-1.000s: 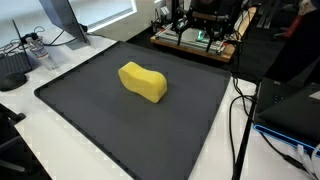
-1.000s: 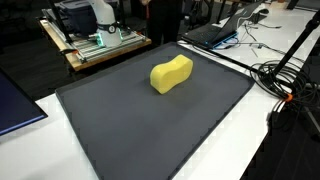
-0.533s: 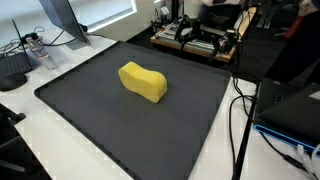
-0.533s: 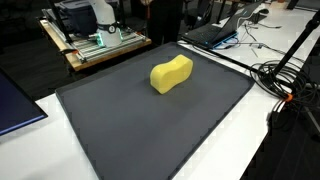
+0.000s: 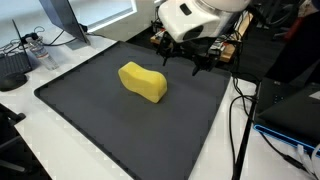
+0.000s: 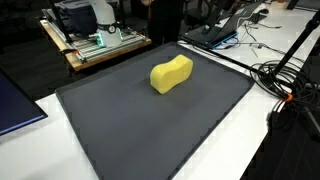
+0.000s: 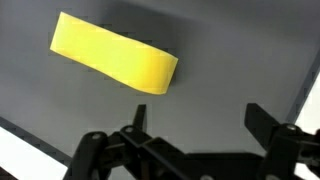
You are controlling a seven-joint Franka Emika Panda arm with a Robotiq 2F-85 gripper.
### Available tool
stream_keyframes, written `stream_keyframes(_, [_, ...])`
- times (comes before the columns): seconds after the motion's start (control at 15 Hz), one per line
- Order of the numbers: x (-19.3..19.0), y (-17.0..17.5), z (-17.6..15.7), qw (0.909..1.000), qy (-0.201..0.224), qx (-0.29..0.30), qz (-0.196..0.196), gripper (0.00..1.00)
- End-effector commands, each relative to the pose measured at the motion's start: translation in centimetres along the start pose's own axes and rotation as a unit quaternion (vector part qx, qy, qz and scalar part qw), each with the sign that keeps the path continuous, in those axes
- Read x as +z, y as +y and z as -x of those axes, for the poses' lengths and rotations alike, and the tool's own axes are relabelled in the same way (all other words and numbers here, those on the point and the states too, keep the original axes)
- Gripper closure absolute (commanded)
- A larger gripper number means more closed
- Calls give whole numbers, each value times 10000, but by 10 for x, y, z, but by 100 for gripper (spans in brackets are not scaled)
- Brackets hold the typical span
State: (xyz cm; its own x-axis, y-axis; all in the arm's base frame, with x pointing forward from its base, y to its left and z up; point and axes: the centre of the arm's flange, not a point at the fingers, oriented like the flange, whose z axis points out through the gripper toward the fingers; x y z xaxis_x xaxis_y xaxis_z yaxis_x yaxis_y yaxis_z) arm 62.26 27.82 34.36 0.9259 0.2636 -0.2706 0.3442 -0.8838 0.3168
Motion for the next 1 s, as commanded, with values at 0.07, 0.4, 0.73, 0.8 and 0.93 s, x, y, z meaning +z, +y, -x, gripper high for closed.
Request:
stream_keyframes(0.07, [-5,22,-54,9975,-170,-689,16,0])
stream_keyframes(0.4, [4,59,-80,9891,-41,-1453,-230,0])
stream_keyframes(0.73, [16,103,-92,9762,-47,-2096,-551,0])
stream_keyframes(0.8, [19,111,-92,9731,-58,-2219,-617,0])
stream_keyframes(0.93, [25,125,-91,9666,-83,-2447,-752,0])
